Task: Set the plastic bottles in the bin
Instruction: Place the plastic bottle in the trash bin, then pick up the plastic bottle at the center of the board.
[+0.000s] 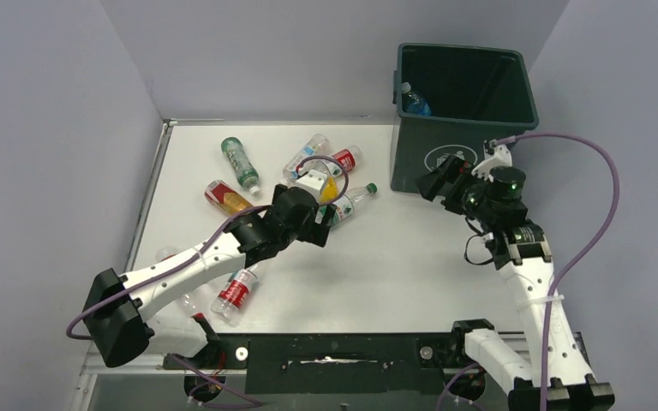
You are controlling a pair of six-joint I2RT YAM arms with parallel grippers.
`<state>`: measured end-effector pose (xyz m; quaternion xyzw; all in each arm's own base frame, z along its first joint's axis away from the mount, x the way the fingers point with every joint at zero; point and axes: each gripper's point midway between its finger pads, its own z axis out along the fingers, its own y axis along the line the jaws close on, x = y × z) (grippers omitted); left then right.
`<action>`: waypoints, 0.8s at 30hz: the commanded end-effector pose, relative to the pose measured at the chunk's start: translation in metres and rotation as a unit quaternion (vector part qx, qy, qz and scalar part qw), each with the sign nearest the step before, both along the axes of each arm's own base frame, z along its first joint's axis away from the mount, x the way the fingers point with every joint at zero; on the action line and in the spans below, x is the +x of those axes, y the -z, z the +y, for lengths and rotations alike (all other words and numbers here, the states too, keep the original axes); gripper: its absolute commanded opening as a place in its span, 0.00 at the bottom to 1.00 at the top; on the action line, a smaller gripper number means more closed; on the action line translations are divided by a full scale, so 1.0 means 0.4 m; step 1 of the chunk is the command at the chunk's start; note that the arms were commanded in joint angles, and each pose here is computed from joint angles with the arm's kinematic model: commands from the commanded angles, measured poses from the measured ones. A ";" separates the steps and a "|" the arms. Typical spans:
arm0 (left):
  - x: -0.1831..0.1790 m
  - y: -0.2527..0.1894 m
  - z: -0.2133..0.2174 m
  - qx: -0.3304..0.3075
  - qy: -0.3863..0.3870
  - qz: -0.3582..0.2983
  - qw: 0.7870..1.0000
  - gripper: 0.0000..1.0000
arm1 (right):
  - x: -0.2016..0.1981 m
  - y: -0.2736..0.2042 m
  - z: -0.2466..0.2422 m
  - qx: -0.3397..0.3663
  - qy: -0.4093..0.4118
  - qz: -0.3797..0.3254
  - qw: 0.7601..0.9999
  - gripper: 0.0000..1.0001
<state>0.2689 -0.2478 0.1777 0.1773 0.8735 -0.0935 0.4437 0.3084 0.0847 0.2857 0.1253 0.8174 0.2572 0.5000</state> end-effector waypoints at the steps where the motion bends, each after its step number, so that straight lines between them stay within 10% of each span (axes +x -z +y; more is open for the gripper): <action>1: 0.057 -0.057 -0.035 -0.021 0.002 -0.037 0.999 0.93 | -0.094 -0.019 0.011 0.009 -0.016 -0.030 0.999 0.98; 24: 0.134 0.081 -0.054 0.072 -0.009 -0.004 0.997 0.97 | -0.230 0.180 0.058 0.068 -0.058 0.018 0.996 0.98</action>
